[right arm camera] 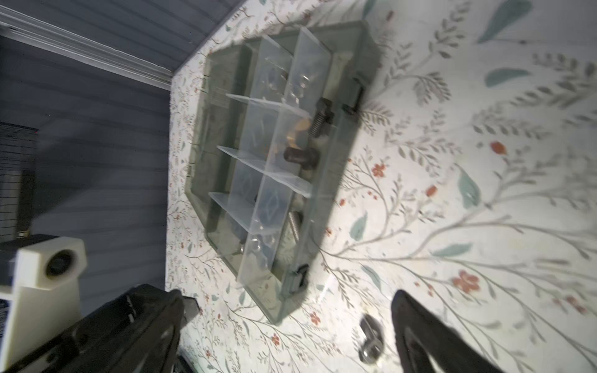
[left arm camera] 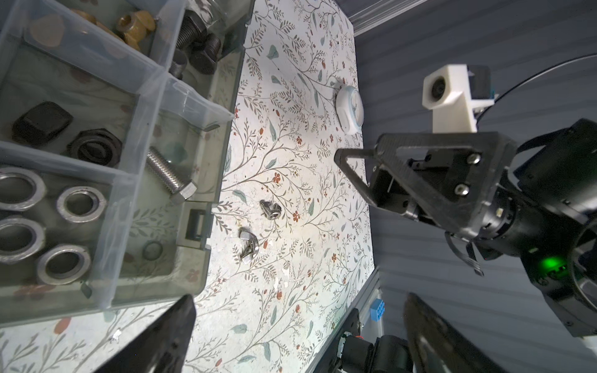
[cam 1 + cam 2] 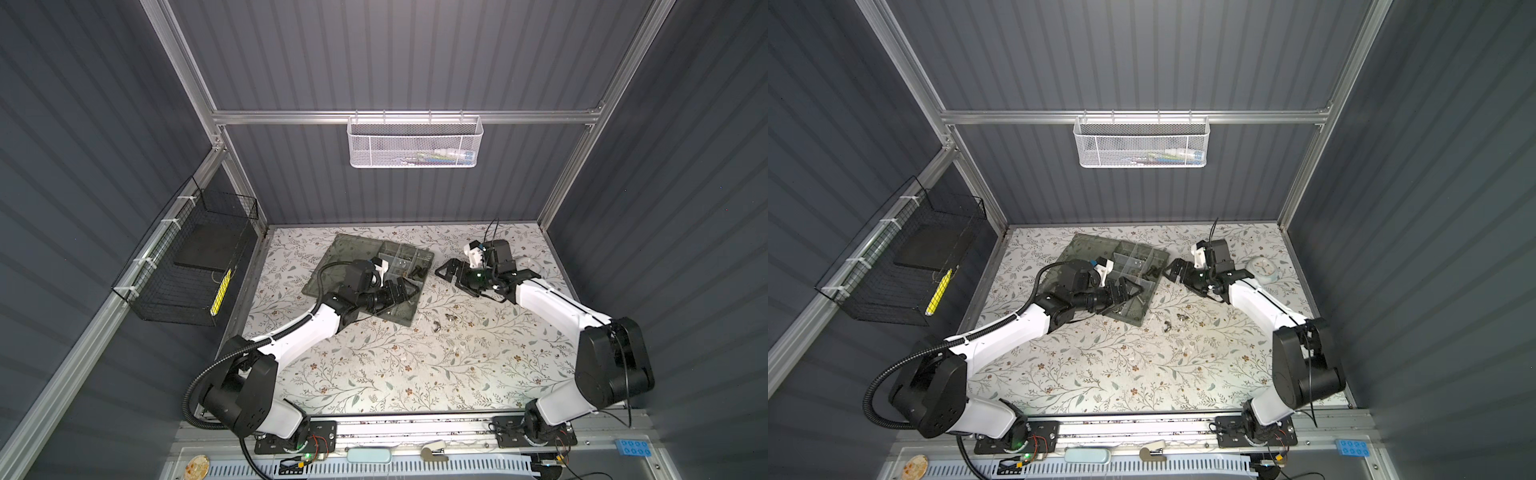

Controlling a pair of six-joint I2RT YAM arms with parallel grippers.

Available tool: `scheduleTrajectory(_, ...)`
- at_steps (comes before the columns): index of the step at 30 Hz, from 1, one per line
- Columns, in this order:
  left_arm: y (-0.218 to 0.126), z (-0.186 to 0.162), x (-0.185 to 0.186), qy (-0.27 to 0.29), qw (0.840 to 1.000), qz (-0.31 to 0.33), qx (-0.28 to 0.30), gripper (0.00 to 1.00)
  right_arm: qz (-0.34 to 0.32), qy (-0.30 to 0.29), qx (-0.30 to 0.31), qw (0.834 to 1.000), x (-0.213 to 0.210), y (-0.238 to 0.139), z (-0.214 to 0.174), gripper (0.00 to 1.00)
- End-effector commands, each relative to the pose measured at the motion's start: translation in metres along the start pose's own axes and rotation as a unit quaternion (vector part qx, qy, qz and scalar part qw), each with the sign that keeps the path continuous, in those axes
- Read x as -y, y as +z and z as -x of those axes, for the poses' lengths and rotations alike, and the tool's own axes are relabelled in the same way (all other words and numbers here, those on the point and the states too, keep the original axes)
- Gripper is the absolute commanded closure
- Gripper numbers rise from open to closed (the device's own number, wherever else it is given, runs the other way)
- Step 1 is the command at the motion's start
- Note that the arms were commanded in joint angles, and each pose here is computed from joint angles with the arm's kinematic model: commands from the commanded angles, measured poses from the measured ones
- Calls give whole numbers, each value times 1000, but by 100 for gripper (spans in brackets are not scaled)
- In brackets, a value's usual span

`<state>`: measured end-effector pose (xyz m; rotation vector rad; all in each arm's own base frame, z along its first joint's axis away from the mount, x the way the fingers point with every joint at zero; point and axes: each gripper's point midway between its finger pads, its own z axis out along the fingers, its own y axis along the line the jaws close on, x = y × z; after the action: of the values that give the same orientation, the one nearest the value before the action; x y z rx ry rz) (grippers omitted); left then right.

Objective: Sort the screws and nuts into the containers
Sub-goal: 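Withdraw the open right gripper from the box back over the pile, then lower the right gripper onto a silver wing nut and close it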

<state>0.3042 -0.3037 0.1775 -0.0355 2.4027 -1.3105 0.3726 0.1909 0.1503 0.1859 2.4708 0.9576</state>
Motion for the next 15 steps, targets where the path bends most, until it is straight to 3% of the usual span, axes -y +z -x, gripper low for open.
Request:
scheduleTrajectory(1,-4,-2,10,2,1000,-19,14,0,-63,-20,-18,998,25,-6,-29,1)
scheduleTrajectory(9,6,-35,8,0,1000,-19,-6,0,-133,-45,-43,989,53,-5,-80,2)
scheduleTrajectory(15,15,-47,2,-15,999,-26,-13,0,-162,-59,-72,982,64,6,-105,13)
